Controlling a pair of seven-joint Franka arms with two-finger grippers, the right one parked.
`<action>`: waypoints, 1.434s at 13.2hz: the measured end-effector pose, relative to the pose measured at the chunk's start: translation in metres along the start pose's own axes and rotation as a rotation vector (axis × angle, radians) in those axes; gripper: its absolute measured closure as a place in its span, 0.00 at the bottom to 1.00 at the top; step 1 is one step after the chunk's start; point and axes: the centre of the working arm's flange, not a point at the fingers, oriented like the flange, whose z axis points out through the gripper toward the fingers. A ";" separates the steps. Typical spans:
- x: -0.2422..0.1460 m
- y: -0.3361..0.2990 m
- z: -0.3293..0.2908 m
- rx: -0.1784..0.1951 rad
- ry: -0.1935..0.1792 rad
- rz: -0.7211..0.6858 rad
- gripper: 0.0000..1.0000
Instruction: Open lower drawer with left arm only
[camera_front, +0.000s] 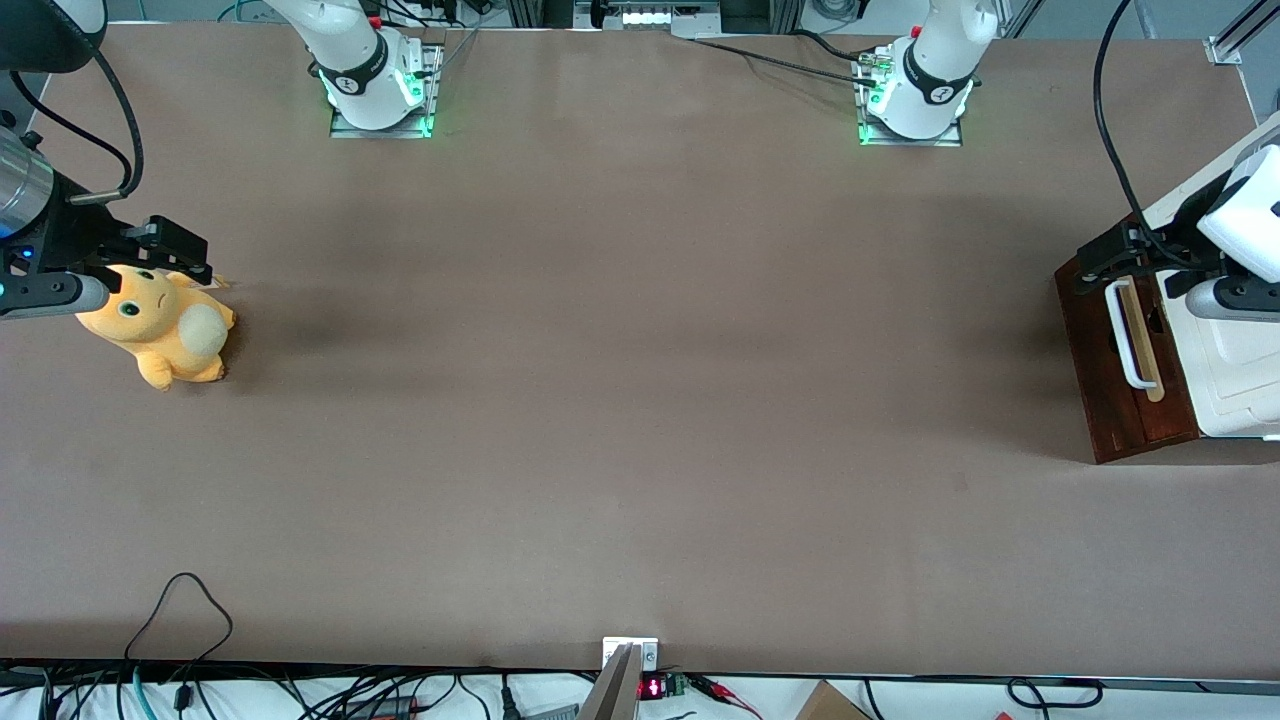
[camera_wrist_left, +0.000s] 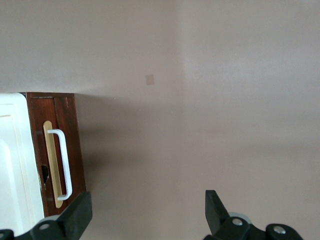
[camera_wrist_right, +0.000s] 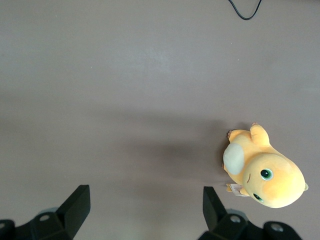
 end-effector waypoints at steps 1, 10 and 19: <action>-0.001 0.000 0.001 0.000 -0.006 0.000 0.00; -0.001 -0.006 0.006 0.001 -0.028 -0.013 0.00; 0.015 -0.012 0.046 0.052 -0.104 -0.032 0.00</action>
